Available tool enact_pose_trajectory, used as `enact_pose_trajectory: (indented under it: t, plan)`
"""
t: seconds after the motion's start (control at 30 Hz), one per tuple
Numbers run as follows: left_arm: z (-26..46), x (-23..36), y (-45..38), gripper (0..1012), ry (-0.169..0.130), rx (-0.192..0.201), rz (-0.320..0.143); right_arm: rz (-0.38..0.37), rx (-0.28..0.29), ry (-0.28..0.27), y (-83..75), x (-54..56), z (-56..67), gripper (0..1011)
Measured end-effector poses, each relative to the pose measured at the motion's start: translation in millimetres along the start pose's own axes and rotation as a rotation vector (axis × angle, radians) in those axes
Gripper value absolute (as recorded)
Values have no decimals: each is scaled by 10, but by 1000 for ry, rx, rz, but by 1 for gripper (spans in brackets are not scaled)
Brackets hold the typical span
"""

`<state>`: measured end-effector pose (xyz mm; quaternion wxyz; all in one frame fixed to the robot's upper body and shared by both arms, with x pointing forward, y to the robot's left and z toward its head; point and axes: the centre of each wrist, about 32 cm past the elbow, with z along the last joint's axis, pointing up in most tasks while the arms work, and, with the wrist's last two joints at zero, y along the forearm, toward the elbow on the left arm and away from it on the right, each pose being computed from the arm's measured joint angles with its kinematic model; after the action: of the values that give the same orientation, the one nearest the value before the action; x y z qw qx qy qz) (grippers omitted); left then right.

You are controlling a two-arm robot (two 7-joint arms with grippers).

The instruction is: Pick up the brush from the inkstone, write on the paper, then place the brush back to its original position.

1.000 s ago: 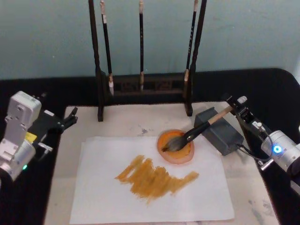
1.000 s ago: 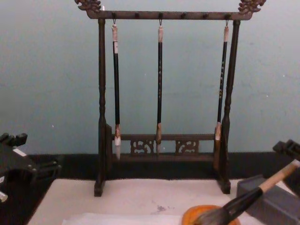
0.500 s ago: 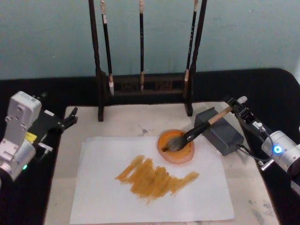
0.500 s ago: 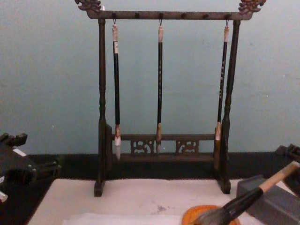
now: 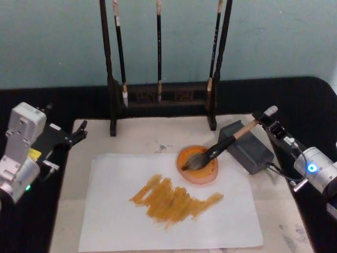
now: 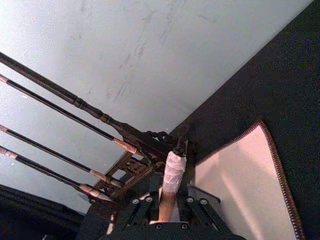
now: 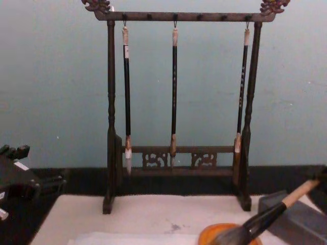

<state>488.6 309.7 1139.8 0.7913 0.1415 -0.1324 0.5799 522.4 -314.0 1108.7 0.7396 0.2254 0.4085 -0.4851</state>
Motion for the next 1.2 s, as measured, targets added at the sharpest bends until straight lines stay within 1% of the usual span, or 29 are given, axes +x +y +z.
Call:
enact_pose_trajectory:
  t: [0.03, 0.07, 0.1, 0.8, 1.1, 1.2]
  plan:
    - [0, 0, 0, 1009, 0, 0, 0, 0, 0, 0, 0, 0, 0, 225]
    - [0, 0, 0, 1010, 0, 0, 0, 1, 0, 0, 0, -1, 0, 179]
    - [0, 0, 0, 1010, 0, 0, 0, 1, 0, 0, 0, -1, 0, 175]
    - [0, 0, 0, 1010, 0, 0, 0, 2, -1, -3, -3, -1, 3, 172]
    - [0, 0, 0, 1010, 0, 0, 0, 40, 18, -6, -10, -89, 99, 169]
    - [0, 0, 0, 1010, 0, 0, 0, 65, 21, -12, 1, -155, 148, 169]
